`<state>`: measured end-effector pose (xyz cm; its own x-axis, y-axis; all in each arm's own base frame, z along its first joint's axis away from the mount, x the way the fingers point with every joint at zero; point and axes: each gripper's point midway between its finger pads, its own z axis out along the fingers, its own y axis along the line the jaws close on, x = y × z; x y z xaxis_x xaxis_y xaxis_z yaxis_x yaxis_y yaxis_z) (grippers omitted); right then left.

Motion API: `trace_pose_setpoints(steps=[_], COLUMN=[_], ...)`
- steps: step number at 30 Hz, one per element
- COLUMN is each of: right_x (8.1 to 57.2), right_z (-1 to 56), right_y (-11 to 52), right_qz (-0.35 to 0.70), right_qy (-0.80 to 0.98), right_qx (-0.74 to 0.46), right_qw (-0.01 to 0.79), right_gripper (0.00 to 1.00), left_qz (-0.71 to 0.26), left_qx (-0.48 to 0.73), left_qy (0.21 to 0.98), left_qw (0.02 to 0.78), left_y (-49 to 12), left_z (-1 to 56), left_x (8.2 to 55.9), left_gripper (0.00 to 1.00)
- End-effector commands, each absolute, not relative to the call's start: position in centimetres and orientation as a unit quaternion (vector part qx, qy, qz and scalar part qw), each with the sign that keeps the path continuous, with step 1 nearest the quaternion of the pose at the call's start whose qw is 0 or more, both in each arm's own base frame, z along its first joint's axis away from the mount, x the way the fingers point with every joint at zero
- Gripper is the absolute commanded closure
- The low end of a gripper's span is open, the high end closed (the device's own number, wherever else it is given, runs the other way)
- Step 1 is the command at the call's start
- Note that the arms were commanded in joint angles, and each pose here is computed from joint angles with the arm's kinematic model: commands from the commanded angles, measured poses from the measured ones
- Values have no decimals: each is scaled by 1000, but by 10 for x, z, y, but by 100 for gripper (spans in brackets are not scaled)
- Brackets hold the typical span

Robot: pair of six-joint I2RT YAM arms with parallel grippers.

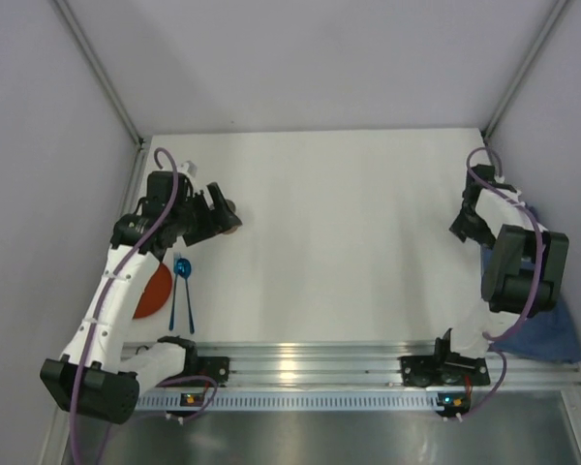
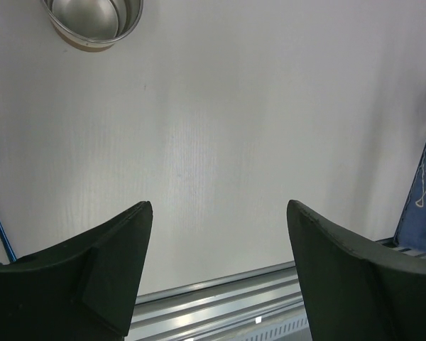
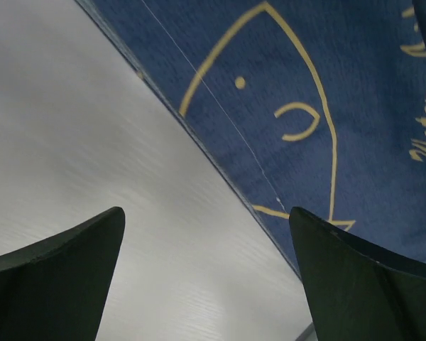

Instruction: Set the dinner table for one person

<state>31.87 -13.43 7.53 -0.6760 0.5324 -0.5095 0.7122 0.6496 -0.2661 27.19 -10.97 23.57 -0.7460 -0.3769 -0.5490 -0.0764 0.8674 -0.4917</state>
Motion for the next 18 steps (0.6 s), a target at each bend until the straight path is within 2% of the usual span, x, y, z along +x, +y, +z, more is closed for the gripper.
trace_pose_setpoints(steps=[1, 8, 18], right_x=[286, 265, 262], right_z=[92, 68, 45], right_y=[-145, -161, -172], right_qz=[-277, -294, -267], right_qy=[866, 860, 868], right_qx=[380, 399, 405], right_qw=[171, 119, 103], right_gripper=[0, 0, 0], left_qz=[-244, -239, -225], left_qx=[-108, -92, -93], left_qy=[897, 904, 906], left_qw=[352, 342, 348], left_y=[-119, -124, -118], left_z=[250, 247, 246], left_x=[278, 273, 267], left_gripper=[19, 19, 21])
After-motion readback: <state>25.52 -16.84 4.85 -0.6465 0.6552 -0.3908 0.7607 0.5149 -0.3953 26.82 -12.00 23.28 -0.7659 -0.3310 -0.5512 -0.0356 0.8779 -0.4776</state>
